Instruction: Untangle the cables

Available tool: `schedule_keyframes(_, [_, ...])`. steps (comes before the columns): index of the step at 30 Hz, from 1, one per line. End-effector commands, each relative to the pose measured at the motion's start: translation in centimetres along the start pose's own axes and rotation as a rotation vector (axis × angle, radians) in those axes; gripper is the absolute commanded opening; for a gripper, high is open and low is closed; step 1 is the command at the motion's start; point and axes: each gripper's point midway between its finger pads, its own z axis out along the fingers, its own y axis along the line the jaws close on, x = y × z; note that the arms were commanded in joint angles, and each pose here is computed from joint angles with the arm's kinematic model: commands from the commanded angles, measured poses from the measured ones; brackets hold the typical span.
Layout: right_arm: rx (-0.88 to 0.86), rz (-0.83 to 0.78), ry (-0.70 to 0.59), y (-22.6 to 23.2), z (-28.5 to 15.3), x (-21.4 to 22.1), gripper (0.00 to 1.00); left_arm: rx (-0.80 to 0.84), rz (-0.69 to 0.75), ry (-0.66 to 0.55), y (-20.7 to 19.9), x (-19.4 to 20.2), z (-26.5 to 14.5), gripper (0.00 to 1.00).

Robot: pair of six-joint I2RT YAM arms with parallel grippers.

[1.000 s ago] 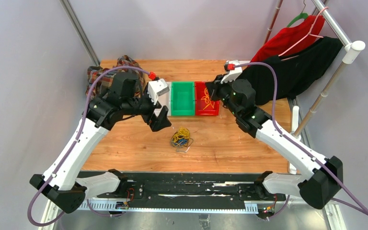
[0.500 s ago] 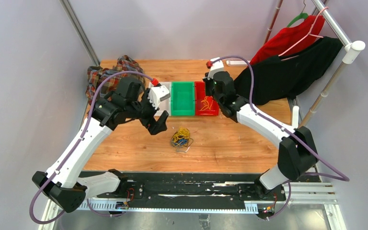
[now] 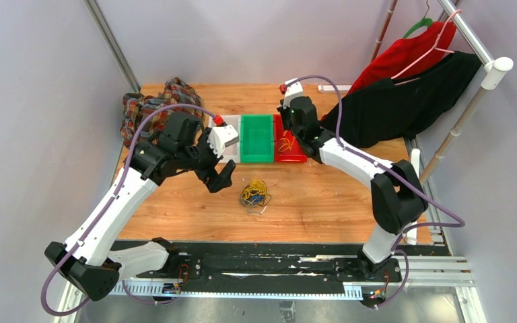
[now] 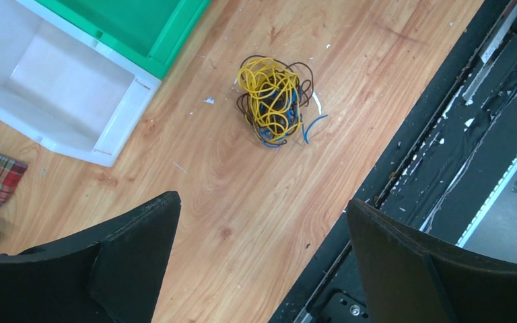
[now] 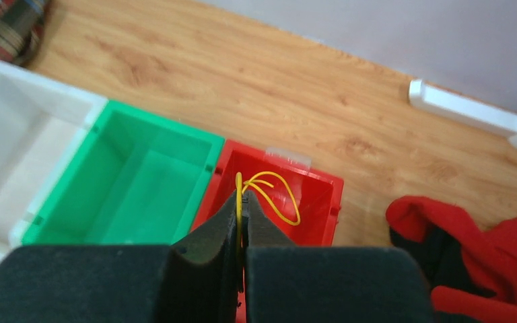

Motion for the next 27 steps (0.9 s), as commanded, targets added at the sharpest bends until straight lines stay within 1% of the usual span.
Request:
schedule_keyframes(1, [0.027,0.000,0.086,-0.5,0.8,4.7,0.01,-0.017,0.043,-0.018,0.2,-0.3,-0.5,0.98])
schedule_keyframes(5, [0.019,-0.004,0.181,-0.2,1.0,8.1,0.01,-0.012,0.047,-0.024,0.0,-0.5,-0.6,0.98])
schedule_keyframes(6, [0.018,-0.002,0.200,-0.2,1.1,8.5,0.02,-0.008,0.047,-0.025,-0.1,-0.4,-0.6,0.98])
schedule_keyframes(7, [0.021,0.001,0.224,-0.3,1.2,8.8,0.06,-0.004,0.047,-0.025,-0.1,-0.4,-0.6,0.98])
schedule_keyframes(8, [0.022,0.006,0.243,-0.4,1.3,8.6,0.12,0.003,0.045,-0.020,-0.2,-0.2,-0.5,0.98])
schedule_keyframes(9, [0.029,0.010,0.284,-0.6,1.3,8.9,0.21,0.009,0.046,-0.018,-0.3,0.0,-0.4,0.98])
schedule_keyframes(11, [0.044,0.026,0.313,-1.1,1.3,8.0,0.38,0.020,0.049,-0.013,-0.5,0.2,-0.2,0.98])
schedule_keyframes(13, [0.050,0.040,0.301,-1.5,0.8,6.6,0.60,0.035,0.053,-0.004,-0.6,0.6,0.2,0.98])
schedule_keyframes(14, [0.045,0.050,0.283,-1.5,0.3,5.7,0.66,0.042,0.050,0.002,-0.7,0.8,0.4,0.98])
schedule_keyframes(15, [0.041,0.066,0.253,-1.6,-0.4,4.4,0.70,0.051,0.045,0.007,-0.8,1.1,0.8,0.98])
schedule_keyframes(18, [0.017,0.118,0.209,-1.6,-2.6,3.2,0.71,0.049,0.026,0.000,-0.4,1.6,2.3,0.98])
schedule_keyframes(22, [-0.017,0.179,0.205,-0.9,-5.4,4.7,0.74,0.082,-0.015,-0.017,-0.4,2.1,5.0,0.98])
schedule_keyframes(27, [-0.044,0.262,0.231,-0.5,-8.2,7.4,0.73,0.175,-0.079,0.020,-0.9,3.2,8.6,1.00])
